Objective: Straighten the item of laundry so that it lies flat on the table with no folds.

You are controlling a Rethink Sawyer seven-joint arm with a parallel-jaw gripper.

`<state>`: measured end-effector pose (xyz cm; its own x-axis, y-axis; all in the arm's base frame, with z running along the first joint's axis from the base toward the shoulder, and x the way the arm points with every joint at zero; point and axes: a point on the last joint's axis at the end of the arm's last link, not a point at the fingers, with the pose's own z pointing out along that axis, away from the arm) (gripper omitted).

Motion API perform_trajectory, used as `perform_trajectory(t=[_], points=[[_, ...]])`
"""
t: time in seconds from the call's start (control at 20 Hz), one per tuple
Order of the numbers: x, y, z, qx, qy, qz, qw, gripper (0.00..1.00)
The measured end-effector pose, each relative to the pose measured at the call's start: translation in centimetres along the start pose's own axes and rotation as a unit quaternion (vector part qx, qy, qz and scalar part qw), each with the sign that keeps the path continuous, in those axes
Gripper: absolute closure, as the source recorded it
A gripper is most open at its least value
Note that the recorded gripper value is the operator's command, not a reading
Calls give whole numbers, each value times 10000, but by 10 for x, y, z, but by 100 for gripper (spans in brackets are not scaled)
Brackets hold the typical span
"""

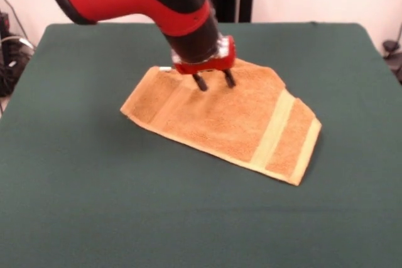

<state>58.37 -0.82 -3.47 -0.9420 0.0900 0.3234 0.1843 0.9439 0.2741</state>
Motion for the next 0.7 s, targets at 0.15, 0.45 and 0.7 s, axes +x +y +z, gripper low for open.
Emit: perform_trajectory(t=[0.15,0.45,0.7], points=[[-3,19,5,-24,198,-48,9998,0],[-15,53,22,-61,503,-121,9986,0],[-29,61,28,-16,855,-35,9963,0]])
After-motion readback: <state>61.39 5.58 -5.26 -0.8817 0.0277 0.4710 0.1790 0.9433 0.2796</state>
